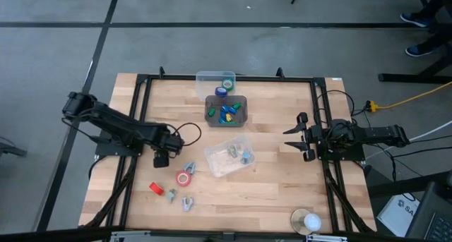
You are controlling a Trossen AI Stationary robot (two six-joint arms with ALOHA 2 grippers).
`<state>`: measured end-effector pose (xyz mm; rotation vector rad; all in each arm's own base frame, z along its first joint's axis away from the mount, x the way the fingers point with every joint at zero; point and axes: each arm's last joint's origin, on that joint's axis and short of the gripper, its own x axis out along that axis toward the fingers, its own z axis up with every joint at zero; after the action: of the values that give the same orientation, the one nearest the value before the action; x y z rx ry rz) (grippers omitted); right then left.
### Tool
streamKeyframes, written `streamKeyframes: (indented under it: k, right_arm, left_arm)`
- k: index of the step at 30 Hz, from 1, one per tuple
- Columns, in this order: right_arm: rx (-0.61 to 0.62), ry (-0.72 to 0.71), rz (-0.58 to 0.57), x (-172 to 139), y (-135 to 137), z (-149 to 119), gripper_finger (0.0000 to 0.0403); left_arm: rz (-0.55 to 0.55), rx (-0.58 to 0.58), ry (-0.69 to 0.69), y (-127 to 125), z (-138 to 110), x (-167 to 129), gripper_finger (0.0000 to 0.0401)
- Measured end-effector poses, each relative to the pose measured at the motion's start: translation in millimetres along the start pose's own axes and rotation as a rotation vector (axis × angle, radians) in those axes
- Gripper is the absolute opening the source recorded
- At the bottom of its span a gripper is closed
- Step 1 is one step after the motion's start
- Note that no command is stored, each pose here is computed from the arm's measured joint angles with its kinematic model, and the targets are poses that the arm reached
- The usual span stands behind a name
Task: Pick and place Stapler, Stapler remover, tape
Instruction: Put the black staple remover into the bottom transparent bin
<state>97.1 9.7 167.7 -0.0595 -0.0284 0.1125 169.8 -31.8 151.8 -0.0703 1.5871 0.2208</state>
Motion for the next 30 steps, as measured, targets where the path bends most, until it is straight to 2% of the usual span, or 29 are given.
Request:
streamKeyframes:
  k: [12,16,22,25,30]
  right_arm:
    - [0.0,0.001,0.0,0,0,0,0.0187]
    - [0.0,0.0,0.0,0,0,0,0.0188]
    - [0.0,0.0,0.0,0,0,0,0.0188]
    - [0.0,0.0,0.0,0,0,0,0.0188]
    - [0.0,0.001,0.0,0,0,0,0.0188]
  left_arm:
    - [0.007,0.047,0.015,-7,13,16,0.0167]
    - [0.002,0.034,-0.001,-8,17,13,0.0146]
    - [-0.004,0.021,-0.113,-12,30,7,0.0084]
    - [0.004,0.029,-0.233,-14,42,1,0.0054]
    - [0.014,0.044,-0.421,-15,61,-7,0.0037]
